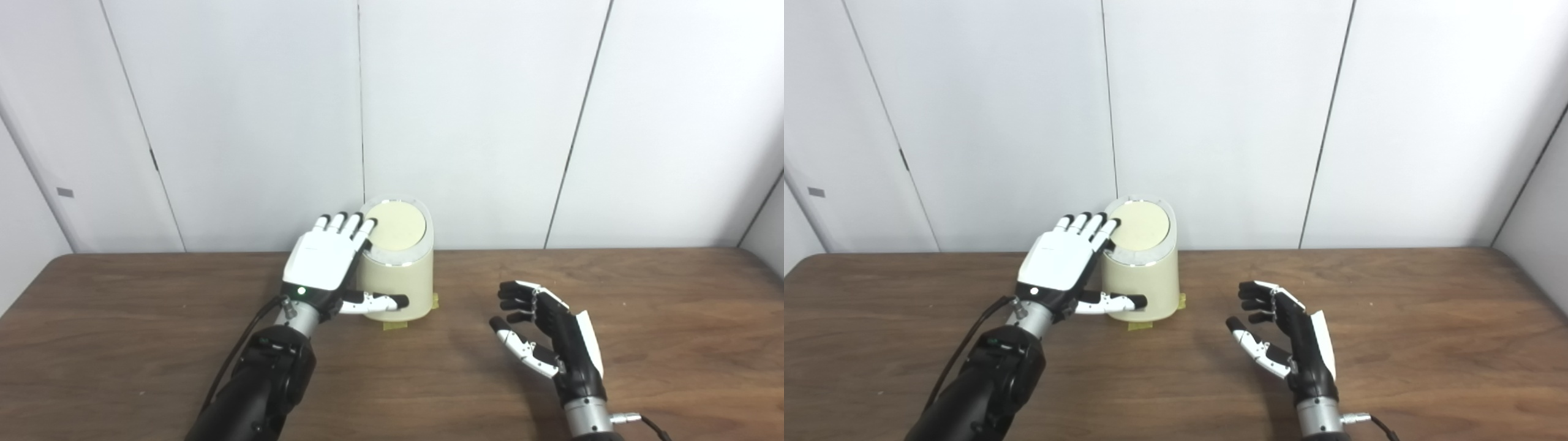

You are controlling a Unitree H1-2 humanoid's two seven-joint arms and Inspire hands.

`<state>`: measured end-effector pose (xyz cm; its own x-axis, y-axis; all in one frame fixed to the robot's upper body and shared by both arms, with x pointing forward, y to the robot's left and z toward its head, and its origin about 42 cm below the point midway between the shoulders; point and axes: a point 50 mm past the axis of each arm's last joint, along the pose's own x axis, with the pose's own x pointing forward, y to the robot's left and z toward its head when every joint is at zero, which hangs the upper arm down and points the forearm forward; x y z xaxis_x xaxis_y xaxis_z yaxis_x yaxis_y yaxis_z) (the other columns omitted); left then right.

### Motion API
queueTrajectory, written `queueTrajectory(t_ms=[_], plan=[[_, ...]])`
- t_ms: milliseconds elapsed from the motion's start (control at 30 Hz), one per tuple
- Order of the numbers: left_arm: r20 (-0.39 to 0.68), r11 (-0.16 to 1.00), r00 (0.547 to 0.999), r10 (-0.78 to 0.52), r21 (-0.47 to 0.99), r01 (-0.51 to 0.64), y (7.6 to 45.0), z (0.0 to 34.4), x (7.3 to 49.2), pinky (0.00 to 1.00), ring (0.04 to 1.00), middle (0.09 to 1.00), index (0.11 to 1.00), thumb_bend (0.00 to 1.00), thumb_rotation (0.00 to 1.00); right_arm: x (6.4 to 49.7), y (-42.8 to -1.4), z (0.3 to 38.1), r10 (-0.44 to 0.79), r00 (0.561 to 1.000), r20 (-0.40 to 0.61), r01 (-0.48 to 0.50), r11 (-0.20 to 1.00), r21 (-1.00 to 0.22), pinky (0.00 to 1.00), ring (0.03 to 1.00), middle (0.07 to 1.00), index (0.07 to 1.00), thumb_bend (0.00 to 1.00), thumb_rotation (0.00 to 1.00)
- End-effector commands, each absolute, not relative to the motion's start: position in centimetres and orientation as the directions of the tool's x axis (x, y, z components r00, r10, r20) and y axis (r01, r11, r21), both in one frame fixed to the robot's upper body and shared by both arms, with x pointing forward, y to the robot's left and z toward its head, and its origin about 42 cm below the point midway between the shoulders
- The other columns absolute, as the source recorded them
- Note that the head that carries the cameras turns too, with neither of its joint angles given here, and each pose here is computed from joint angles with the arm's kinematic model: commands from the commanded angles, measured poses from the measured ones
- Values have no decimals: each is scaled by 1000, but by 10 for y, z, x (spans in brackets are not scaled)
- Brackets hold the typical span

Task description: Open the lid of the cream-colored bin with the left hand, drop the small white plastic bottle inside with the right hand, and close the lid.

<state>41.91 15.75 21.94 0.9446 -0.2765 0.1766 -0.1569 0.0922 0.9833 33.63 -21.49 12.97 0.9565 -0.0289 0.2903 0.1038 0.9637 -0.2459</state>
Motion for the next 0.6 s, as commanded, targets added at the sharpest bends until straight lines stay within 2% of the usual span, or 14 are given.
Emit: queueTrajectory(t_ms=[0, 167, 233, 367, 400, 467, 533, 567], plan=[[294, 162, 919, -262, 952, -258, 151, 249, 421, 1000, 1000, 1000, 1000, 809, 914, 339, -211, 134, -18, 945, 326, 101, 966, -239, 572, 656, 677, 668, 237, 191], [380, 312, 898, -221, 900, -304, 152, 256, 415, 1000, 1000, 1000, 1000, 754, 897, 339, -212, 134, -20, 947, 321, 100, 967, -234, 575, 663, 680, 670, 247, 184], [433, 393, 877, -209, 858, -330, 155, 258, 412, 1000, 1000, 1000, 1000, 722, 927, 339, -211, 133, -20, 948, 319, 99, 967, -234, 576, 662, 680, 671, 247, 183], [505, 579, 847, -165, 745, -331, 166, 261, 399, 1000, 1000, 995, 1000, 483, 996, 338, -212, 133, -19, 947, 321, 100, 966, -239, 568, 659, 677, 671, 243, 174], [528, 625, 836, -147, 705, -335, 170, 260, 394, 1000, 999, 993, 999, 466, 997, 338, -212, 134, -23, 948, 317, 101, 967, -235, 568, 659, 677, 671, 244, 175], [564, 701, 817, -118, 630, -334, 175, 257, 385, 971, 946, 929, 928, 329, 1000, 337, -212, 134, -28, 949, 314, 105, 967, -232, 577, 665, 677, 669, 247, 191], [590, 773, 802, -95, 551, -314, 181, 250, 379, 922, 909, 891, 881, 265, 987, 337, -213, 135, -32, 945, 326, 113, 965, -235, 580, 665, 675, 667, 245, 186], [599, 800, 797, -84, 517, -304, 184, 247, 376, 856, 878, 859, 846, 244, 925, 337, -214, 135, -33, 943, 333, 117, 964, -237, 583, 665, 674, 668, 235, 195]])
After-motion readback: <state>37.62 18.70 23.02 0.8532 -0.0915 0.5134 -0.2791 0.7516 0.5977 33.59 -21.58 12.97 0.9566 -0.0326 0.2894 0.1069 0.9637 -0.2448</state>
